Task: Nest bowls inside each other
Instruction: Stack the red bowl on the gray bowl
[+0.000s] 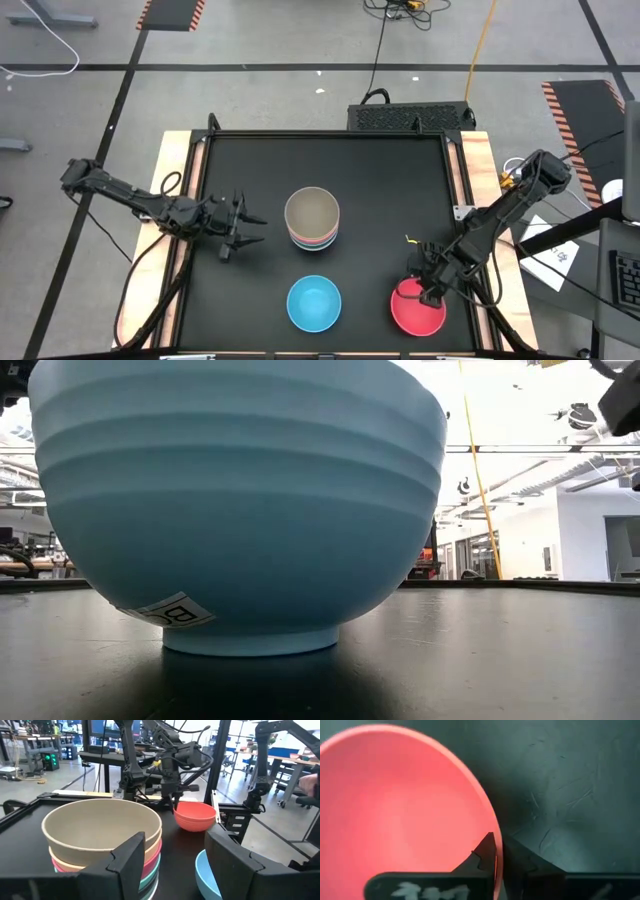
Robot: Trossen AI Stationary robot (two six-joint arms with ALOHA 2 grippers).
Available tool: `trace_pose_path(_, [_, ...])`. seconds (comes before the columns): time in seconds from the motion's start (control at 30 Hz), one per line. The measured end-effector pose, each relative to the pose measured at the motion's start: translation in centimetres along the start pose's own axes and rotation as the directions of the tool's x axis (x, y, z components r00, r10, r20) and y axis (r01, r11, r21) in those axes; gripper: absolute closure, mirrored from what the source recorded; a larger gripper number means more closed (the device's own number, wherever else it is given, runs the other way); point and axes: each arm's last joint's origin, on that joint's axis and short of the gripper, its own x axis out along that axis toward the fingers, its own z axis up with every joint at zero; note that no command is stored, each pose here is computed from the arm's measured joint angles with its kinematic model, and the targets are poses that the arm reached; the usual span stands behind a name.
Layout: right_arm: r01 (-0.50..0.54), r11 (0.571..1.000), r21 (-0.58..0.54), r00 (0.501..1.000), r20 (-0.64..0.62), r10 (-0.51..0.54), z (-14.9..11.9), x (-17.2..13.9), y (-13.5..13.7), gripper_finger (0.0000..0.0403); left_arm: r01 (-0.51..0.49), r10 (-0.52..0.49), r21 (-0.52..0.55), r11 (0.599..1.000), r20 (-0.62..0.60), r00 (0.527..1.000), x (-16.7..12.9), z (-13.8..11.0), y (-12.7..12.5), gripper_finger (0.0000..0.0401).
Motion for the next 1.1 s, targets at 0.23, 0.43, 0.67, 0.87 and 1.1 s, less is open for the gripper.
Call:
trace_pose_path(0.23, [-0.102, 0.994, -0.032, 0.989, 0.101, 0.105, 1.8, -1.0, 0.0, 0.0400, 0.023, -0.023, 0.004, 1.000, -0.015, 1.000, -0.1, -0.2, -0.4, 0.0192])
trace_pose_path(0.43, [-0.193, 0.976, -0.103, 0.935, 0.282, 0.215, 4.5, -4.4, -1.3, 0.0401, 0.031, -0.030, 0.028, 0.999, -0.036, 0.999, -0.1, -0.4, -0.5, 0.0192])
trace_pose_path(0.67, [-0.129, 0.988, -0.090, 0.908, 0.389, 0.154, 7.7, -9.6, -4.1, 0.0402, 0.032, -0.029, 0.052, 0.998, -0.045, 0.999, -0.1, -0.5, -0.5, 0.0192])
trace_pose_path(0.87, [-0.123, 0.984, -0.127, 0.894, 0.417, 0.165, 11.2, -13.7, -5.5, 0.0402, 0.035, -0.031, 0.143, 0.989, -0.034, 0.999, -0.2, -0.3, -0.5, 0.0192])
trace_pose_path(1.1, [-0.119, 0.982, -0.148, 0.879, 0.444, 0.173, 16.5, -16.0, -7.9, 0.0402, 0.035, -0.034, 0.136, 0.990, -0.006, 0.999, -0.7, 0.1, -0.4, 0.0192])
